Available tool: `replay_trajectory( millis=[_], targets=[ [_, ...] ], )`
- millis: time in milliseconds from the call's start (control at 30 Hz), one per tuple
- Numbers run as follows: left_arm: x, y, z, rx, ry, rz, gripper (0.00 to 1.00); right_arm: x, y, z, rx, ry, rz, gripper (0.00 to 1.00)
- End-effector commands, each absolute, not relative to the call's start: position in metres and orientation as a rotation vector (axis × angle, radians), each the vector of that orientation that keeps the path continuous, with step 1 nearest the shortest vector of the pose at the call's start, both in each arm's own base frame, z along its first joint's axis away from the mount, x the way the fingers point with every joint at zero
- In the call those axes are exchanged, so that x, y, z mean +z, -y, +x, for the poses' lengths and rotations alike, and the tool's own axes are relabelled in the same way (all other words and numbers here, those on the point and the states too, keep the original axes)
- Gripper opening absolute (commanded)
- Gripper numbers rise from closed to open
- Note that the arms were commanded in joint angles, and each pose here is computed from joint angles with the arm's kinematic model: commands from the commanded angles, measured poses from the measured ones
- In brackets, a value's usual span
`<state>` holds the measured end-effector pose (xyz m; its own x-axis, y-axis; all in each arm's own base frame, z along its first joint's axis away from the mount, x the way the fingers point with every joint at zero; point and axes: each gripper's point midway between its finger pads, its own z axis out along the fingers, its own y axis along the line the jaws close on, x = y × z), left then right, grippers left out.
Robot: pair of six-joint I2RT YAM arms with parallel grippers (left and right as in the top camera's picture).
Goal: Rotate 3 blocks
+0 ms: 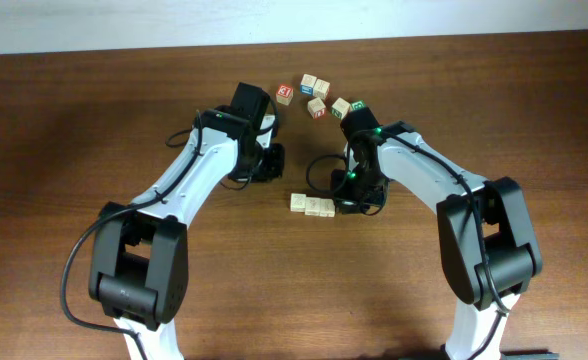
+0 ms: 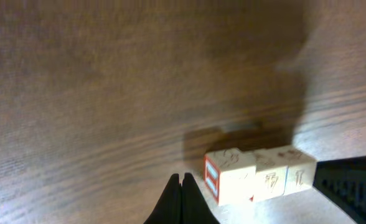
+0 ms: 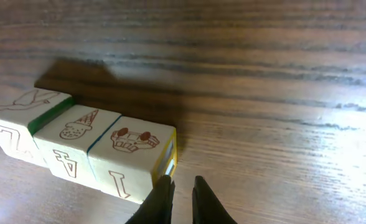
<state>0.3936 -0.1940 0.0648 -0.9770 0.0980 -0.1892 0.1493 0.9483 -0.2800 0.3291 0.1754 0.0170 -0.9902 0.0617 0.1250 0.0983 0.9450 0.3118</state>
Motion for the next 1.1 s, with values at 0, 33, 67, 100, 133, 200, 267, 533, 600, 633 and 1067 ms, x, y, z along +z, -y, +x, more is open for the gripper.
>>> replay_trajectory(
  millis=[0,33,67,100,133,200,267,533,600,633,1067],
  targets=[
    [0.067,0.197,0.393,-0.458,-2.911,0.225,0.01,0.018,-0.179,0.335,-0.514,2.997,-0.119,0.13],
    [0.067,0.197,0.393,-0.457,-2.909,0.236,0.01,0.018,-0.180,0.337,-0.524,3.007,-0.111,0.13],
    [0.067,0.197,0.393,-0.456,-2.908,0.245,0.01,0.018,-0.181,0.340,-0.533,3.018,-0.105,0.13],
    [0.067,0.197,0.393,-0.455,-2.910,0.246,0.01,0.018,-0.182,0.342,-0.543,3.026,-0.090,0.13],
    [0.067,0.197,0.392,-0.455,-2.912,0.247,0.01,0.019,-0.183,0.344,-0.552,3.035,-0.081,0.14],
    [0.067,0.197,0.392,-0.454,-2.912,0.248,0.01,0.019,-0.183,0.345,-0.553,3.037,-0.081,0.14],
    [0.067,0.195,0.392,-0.441,-2.912,0.254,0.00,0.023,-0.176,0.350,-0.525,3.058,-0.099,0.18],
    [0.077,0.158,0.414,-0.405,-2.895,0.119,0.04,0.088,-0.174,0.364,-0.431,3.168,-0.024,0.26],
    [0.079,0.140,0.420,-0.396,-2.895,0.057,0.09,0.088,-0.186,0.351,-0.427,3.135,-0.014,0.26],
    [0.078,0.133,0.420,-0.392,-2.898,0.035,0.12,0.087,-0.192,0.344,-0.425,3.118,0.006,0.26],
    [0.078,0.065,0.435,-0.363,-2.881,-0.195,0.29,0.052,-0.215,0.292,-0.124,3.090,-0.110,0.38]
  ],
)
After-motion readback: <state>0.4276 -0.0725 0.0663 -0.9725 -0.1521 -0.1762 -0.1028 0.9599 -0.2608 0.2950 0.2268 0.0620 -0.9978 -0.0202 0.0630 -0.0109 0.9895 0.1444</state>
